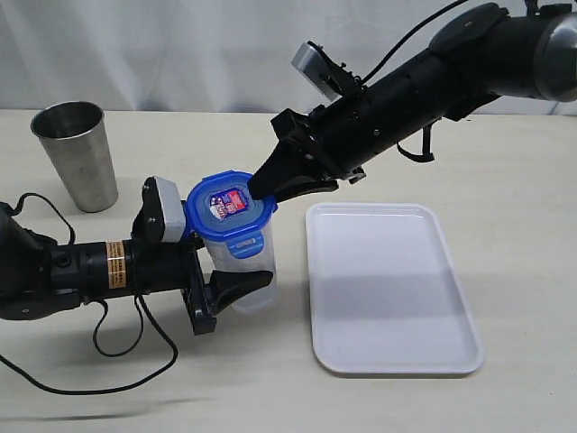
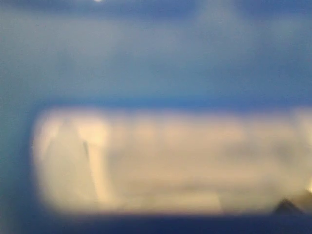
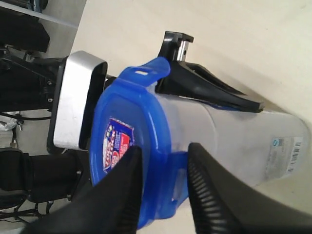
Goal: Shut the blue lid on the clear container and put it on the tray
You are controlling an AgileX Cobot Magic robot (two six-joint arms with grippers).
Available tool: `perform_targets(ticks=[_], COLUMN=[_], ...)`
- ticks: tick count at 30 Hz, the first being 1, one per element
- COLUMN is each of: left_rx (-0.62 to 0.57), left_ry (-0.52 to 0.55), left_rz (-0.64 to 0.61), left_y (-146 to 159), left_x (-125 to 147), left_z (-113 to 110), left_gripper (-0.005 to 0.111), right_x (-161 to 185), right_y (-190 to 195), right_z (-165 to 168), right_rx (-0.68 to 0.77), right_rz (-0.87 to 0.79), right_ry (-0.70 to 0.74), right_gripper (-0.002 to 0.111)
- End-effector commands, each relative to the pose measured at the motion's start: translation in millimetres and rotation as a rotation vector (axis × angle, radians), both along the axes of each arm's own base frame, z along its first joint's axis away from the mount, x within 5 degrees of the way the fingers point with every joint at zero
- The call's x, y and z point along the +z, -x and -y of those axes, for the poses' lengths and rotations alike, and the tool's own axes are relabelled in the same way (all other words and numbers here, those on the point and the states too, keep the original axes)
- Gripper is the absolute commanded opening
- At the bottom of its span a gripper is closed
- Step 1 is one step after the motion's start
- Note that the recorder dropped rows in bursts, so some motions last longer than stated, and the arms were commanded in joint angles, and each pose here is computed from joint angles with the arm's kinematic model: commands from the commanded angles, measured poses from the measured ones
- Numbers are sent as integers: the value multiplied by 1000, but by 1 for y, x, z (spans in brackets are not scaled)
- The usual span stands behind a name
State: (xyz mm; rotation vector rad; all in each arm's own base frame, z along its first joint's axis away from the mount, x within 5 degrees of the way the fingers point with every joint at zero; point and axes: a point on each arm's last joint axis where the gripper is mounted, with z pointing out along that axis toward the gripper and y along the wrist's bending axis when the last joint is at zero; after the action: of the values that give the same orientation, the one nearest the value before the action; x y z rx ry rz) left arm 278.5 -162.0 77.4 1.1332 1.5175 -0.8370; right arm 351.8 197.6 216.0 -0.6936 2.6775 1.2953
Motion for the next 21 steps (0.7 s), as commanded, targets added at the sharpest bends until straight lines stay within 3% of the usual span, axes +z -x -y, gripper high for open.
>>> perform_targets(ticks=[1,3,10,21], left_rx=[5,5,5,36], left_ry=[-14,-14,-14,1], left_rz=[7,7,7,-37], left_y=[-1,-1,-1,-3], left_x=[-1,-1,-1,-1], left_z=[3,3,3,2], left_gripper=[0,0,0,0], right_x=[-42,-42,-49,-23], right_y=[12,12,10,4], right_z=[-2,-2,6,5], right_rx=[128,130,93,65], right_rz=[-45,-44,-51,57], right_ry=[137,140,278,255], right_gripper=[28,41,39,40])
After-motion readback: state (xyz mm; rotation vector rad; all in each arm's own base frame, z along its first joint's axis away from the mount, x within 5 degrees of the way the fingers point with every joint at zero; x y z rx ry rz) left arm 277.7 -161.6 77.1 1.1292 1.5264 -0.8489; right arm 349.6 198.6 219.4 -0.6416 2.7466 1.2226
